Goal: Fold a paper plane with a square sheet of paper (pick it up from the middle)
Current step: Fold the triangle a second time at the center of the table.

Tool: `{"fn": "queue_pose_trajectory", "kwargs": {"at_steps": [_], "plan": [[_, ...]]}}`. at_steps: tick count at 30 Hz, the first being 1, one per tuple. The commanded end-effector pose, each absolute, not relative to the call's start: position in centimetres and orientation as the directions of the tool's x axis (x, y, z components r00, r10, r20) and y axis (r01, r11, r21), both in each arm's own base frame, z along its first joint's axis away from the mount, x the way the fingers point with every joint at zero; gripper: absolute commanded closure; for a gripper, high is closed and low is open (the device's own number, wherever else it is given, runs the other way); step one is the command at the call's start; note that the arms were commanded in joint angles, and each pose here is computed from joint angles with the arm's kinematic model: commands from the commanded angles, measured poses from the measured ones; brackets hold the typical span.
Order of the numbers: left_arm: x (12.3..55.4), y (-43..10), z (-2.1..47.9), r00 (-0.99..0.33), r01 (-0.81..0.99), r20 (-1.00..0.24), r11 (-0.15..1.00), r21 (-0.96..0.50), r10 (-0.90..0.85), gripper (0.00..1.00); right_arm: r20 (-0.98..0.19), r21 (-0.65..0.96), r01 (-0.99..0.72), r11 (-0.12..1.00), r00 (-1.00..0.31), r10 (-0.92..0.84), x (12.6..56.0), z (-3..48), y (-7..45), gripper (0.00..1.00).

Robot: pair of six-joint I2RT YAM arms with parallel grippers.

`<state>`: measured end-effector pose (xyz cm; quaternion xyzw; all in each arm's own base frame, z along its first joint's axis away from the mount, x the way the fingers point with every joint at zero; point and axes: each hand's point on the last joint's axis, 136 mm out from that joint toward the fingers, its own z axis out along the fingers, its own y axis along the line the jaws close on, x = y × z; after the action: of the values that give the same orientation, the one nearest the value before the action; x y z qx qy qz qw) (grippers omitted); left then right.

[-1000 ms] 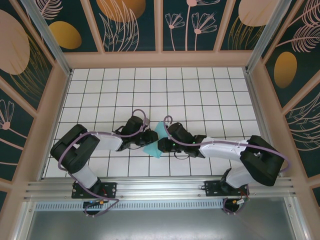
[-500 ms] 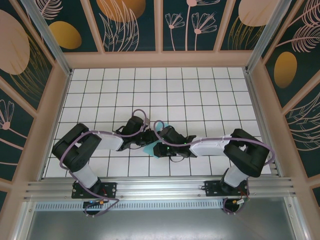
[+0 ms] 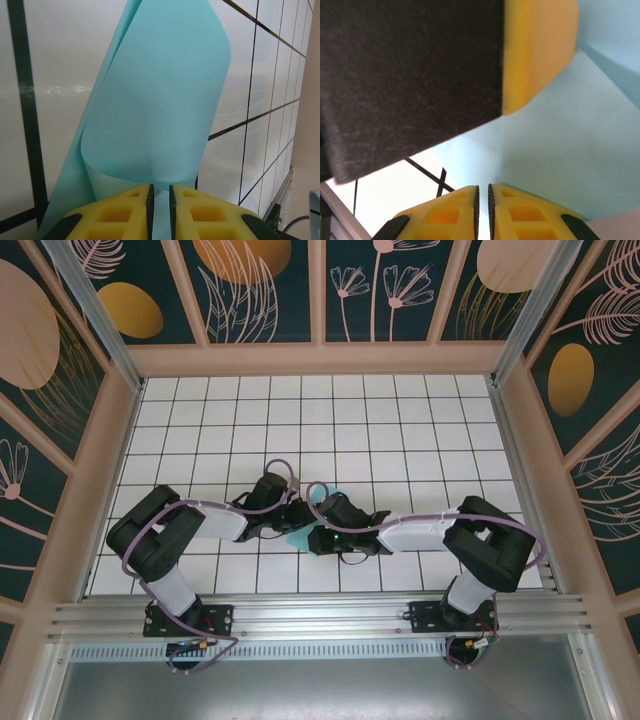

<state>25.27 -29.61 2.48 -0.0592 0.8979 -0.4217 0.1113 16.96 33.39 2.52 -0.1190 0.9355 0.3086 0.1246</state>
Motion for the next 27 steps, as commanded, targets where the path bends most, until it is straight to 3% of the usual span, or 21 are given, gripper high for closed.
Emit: {"fn": "queue_pose_trajectory", "kwargs": {"at_steps": [1,11,22,27], "plan": [[25.4,-30.3,2.8,-0.968,-0.002,-0.154,0.621,-0.784,-0.197,0.82,-0.285,0.504,-0.287,0.815,-0.946,-0.157,16.9,0.9,32.3,0.84],[25.0,-29.8,1.0,-0.972,-0.029,-0.129,0.649,-0.76,-0.194,0.82,-0.262,0.496,-0.277,0.823,-0.951,-0.163,16.4,-0.3,31.6,0.85],[24.8,-29.2,-0.2,-0.972,-0.061,-0.111,0.675,-0.736,-0.209,0.83,-0.338,0.559,-0.384,0.735,-0.915,-0.221,16.3,4.8,34.7,0.83],[24.6,-28.9,-0.7,-0.971,-0.073,-0.104,0.683,-0.727,-0.214,0.84,-0.298,0.539,-0.371,0.756,-0.924,-0.241,16.1,3.3,34.5,0.83]]}}
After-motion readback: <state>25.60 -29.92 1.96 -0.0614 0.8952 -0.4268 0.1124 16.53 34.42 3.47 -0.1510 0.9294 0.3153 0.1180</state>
